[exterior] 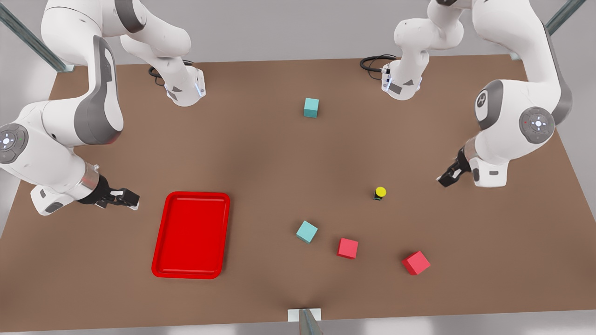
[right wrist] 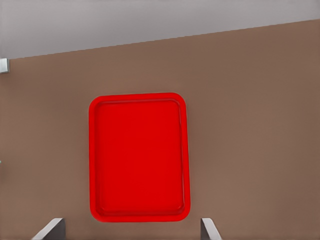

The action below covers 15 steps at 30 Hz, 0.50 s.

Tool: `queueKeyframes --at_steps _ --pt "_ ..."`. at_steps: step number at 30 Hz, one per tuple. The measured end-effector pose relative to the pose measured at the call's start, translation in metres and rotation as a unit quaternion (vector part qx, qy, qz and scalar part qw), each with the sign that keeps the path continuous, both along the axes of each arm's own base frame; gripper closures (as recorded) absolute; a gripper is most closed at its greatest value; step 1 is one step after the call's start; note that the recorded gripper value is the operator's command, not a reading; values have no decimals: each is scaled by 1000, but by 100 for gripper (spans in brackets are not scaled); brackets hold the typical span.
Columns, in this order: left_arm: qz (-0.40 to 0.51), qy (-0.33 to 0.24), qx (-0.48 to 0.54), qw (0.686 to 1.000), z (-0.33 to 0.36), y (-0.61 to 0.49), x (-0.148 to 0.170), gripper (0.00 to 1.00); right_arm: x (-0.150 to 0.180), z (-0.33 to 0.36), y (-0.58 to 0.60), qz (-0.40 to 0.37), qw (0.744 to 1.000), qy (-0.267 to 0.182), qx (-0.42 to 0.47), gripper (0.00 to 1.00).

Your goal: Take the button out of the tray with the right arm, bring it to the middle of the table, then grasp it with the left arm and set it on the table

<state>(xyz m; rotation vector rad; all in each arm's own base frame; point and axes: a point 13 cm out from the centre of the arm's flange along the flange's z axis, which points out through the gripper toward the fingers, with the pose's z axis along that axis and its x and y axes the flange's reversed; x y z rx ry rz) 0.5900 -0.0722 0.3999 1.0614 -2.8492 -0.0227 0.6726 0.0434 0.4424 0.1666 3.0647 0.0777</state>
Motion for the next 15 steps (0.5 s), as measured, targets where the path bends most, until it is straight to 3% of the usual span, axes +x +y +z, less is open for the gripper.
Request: queueKeyframes --at_steps 7,15 --pt "-170 -14 -16 985 -9 -2 14 0 2 -4 -1 0 1000 1 -1 0" --pt "-298 -22 -26 954 -11 -6 20 0 2 -5 -2 0 1000 1 -1 0"
